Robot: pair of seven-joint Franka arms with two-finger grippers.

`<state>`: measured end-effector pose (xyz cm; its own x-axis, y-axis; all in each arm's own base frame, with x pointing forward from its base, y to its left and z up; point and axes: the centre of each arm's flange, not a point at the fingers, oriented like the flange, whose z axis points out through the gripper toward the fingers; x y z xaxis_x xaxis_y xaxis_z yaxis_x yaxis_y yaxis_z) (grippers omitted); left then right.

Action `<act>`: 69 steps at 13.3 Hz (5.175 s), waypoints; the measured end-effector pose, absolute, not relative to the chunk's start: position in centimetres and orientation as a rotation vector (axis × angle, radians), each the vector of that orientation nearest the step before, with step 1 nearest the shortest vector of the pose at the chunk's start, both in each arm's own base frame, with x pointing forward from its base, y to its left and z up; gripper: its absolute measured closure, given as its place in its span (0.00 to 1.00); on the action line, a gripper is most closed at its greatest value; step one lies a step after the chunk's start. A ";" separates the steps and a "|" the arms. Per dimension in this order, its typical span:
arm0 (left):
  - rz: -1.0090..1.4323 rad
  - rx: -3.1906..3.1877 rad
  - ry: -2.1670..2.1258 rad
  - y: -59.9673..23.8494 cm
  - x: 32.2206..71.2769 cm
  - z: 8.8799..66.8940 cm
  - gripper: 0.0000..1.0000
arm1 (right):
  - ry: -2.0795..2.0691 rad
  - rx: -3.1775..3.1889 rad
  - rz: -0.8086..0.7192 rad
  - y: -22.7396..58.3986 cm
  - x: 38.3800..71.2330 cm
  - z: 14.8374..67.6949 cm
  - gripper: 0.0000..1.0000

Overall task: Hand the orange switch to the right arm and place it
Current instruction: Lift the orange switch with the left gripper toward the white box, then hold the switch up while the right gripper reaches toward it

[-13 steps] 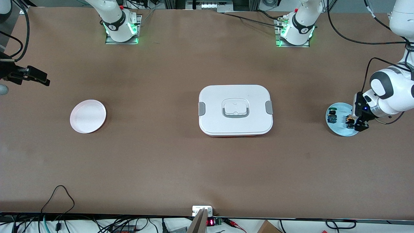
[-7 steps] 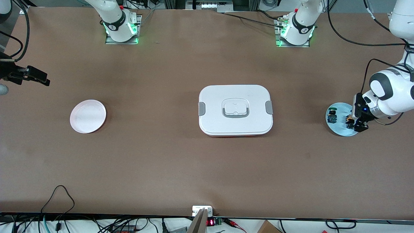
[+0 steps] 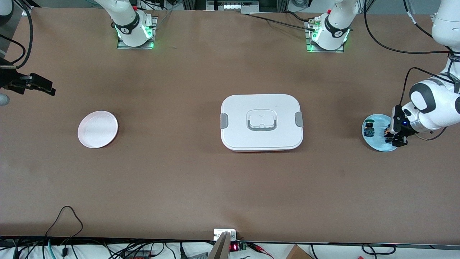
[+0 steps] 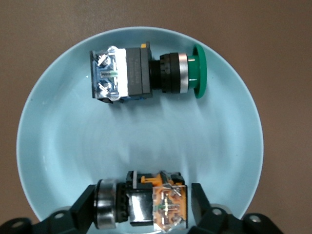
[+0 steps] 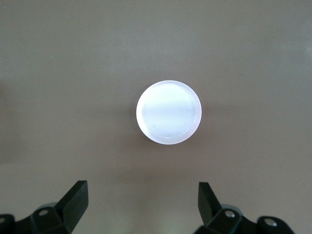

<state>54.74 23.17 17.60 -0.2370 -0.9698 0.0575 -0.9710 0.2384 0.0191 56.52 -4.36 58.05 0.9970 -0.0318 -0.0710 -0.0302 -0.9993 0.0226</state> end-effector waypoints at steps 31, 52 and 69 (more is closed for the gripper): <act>0.878 1.154 -1.152 -19.1 58.8 50.0 0.28 | -0.031 3.301 -0.112 -1.7 56.0 60.7 0.00; 0.873 1.210 -1.100 -21.7 57.1 49.8 0.28 | -0.696 4.466 -0.848 27.8 61.3 51.0 0.00; 0.878 1.228 -1.084 -21.9 57.2 49.3 0.28 | -1.055 4.456 -0.708 46.1 55.4 49.7 0.00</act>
